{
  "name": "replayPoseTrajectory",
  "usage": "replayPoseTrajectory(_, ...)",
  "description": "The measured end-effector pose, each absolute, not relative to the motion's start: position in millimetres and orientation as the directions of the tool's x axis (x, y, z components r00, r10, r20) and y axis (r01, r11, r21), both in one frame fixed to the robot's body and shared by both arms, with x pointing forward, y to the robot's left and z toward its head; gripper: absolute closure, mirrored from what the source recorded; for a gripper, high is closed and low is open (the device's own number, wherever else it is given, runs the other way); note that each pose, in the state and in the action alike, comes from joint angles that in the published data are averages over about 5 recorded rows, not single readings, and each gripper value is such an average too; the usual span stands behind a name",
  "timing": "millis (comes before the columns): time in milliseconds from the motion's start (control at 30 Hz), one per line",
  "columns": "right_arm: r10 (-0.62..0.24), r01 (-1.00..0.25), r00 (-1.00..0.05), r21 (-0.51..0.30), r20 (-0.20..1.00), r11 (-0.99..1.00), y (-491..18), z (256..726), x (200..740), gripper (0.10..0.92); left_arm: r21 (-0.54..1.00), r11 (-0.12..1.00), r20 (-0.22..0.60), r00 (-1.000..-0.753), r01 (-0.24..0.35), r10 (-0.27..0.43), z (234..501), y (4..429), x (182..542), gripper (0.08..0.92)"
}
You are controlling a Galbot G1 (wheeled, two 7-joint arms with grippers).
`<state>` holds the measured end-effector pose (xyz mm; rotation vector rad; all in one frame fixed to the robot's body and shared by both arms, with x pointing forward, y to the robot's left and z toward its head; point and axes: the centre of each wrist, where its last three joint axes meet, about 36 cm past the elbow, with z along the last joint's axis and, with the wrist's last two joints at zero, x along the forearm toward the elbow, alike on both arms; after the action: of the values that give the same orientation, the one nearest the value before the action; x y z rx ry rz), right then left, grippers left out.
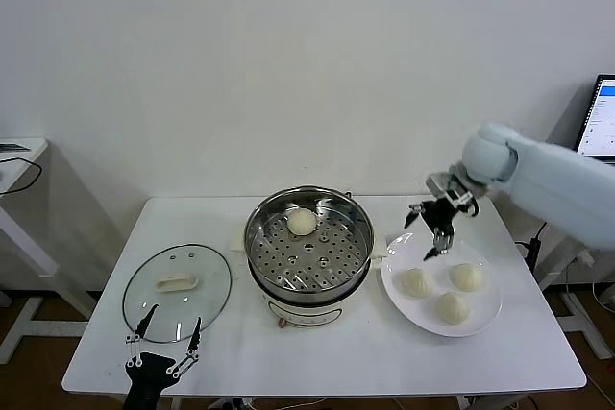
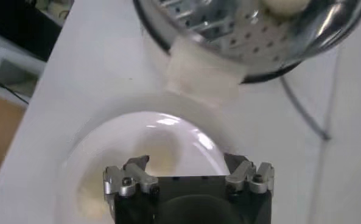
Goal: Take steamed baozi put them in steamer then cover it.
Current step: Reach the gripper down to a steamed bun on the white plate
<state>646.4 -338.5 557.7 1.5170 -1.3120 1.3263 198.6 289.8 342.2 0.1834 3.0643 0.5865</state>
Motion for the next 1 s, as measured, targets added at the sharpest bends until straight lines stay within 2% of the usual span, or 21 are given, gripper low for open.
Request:
replayPoseTrajectory(400, -0.202, -0.987, -0.052, -0.081, 0.978, -0.138, -348.8, 497.1, 635.9, 0.2, 0.376, 0.92, 0.006, -0.994, 0.106, 0.112, 341.1, 292.6, 197.2, 0.177)
replayPoseTrajectory(800, -0.191, -0.991, -0.059, -0.081, 0.98, -0.107, -344.3, 466.9, 636.8, 0.2, 0.382, 0.918, 0.008, -0.994, 0.106, 0.112, 339.8, 294.5, 195.8, 0.177)
replayPoseTrajectory(900, -0.187, -0.991, -0.06, -0.081, 0.981, -0.108, -341.9, 463.2, 637.0, 0.226, 0.383, 0.918, 0.007, -0.994, 0.106, 0.111, 339.5, 294.7, 195.9, 0.177)
replayPoseTrajectory(1000, -0.186, -0.991, -0.057, -0.079, 0.981, -0.109, -339.8, 459.1, 636.1, 0.288, 0.382, 0.918, 0.006, -0.994, 0.106, 0.112, 339.2, 294.3, 196.3, 0.177)
